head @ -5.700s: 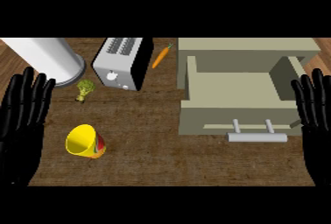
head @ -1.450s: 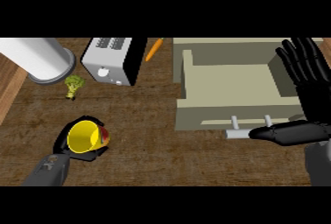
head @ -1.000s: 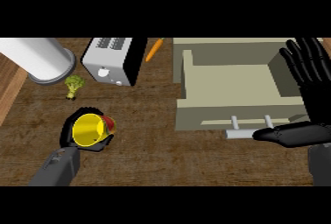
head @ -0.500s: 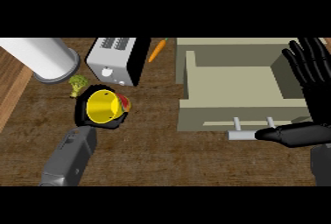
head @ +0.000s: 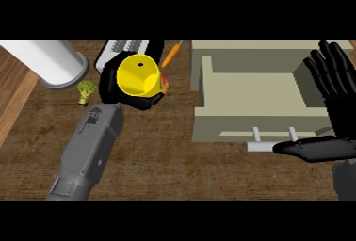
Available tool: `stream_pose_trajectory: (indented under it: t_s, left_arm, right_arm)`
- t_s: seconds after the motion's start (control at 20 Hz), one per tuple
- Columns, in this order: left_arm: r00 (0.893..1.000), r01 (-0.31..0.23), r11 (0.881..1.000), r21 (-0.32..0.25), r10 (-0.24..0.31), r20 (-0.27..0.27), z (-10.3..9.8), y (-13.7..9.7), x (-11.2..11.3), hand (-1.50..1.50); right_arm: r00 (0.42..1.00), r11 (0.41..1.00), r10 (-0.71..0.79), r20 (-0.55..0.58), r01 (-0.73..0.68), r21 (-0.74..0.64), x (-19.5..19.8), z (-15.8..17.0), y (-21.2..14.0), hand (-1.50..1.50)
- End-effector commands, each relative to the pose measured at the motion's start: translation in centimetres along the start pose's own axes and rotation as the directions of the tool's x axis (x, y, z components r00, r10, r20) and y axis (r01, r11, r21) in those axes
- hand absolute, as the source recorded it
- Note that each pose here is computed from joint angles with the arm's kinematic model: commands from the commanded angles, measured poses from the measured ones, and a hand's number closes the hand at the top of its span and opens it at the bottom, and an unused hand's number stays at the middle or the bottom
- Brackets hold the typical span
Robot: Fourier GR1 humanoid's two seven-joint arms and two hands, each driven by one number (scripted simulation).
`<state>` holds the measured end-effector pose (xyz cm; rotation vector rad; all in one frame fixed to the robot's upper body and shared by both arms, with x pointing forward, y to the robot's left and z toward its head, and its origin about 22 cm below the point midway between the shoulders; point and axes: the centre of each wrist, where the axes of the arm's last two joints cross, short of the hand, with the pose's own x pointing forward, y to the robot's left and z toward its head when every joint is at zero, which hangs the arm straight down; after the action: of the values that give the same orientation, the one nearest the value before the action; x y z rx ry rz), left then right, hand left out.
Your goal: Pick up the cup, place it into the drawer and close the drawer
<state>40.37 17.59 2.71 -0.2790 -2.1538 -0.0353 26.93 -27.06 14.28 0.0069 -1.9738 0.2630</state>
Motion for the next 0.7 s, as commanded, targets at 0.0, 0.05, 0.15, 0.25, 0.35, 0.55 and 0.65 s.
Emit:
stream_pose_trajectory:
  t_s: [0.0, 0.05, 0.15, 0.25, 0.35, 0.55, 0.65]
  left_arm:
    - [1.000, 0.004, 0.999, -0.045, -0.004, 0.003, -5.5, -4.6, 3.7, 1.50]
    - [1.000, 0.003, 0.999, -0.054, -0.003, -0.003, -6.2, -5.9, 4.0, 1.50]
    - [0.999, 0.040, 0.997, -0.065, -0.039, 0.010, -8.4, -7.3, 6.2, 1.50]
    - [0.998, 0.061, 0.996, -0.061, -0.061, -0.006, -9.2, -9.1, 6.8, 1.50]
    - [0.996, 0.084, 0.995, -0.061, -0.085, -0.012, -10.5, -10.6, 7.6, 1.50]
    - [0.985, 0.122, 0.991, -0.062, -0.129, -0.111, -12.5, -11.9, 8.0, 1.50]
    - [0.972, 0.159, 0.985, -0.060, -0.167, -0.166, -13.9, -13.5, 8.7, 1.50]
  right_arm:
    - [1.000, 1.000, -0.009, -0.006, 0.009, 0.002, -0.2, 0.6, -0.9, -1.50]
    - [1.000, 1.000, -0.021, 0.004, 0.021, -0.016, -0.3, -1.2, -0.1, -1.50]
    - [1.000, 1.000, -0.006, -0.001, 0.006, -0.016, -0.1, -0.8, -0.4, -1.50]
    - [1.000, 1.000, 0.015, 0.012, -0.015, -0.012, -0.4, -0.1, 1.4, -1.50]
    - [1.000, 1.000, 0.006, 0.022, -0.006, -0.014, -1.0, 0.3, -0.9, -1.50]
    - [1.000, 1.000, 0.006, 0.026, -0.006, -0.007, 0.8, -1.2, -1.4, -1.50]
    - [1.000, 1.000, 0.000, 0.027, 0.000, -0.013, -0.8, -0.1, -1.4, -1.50]
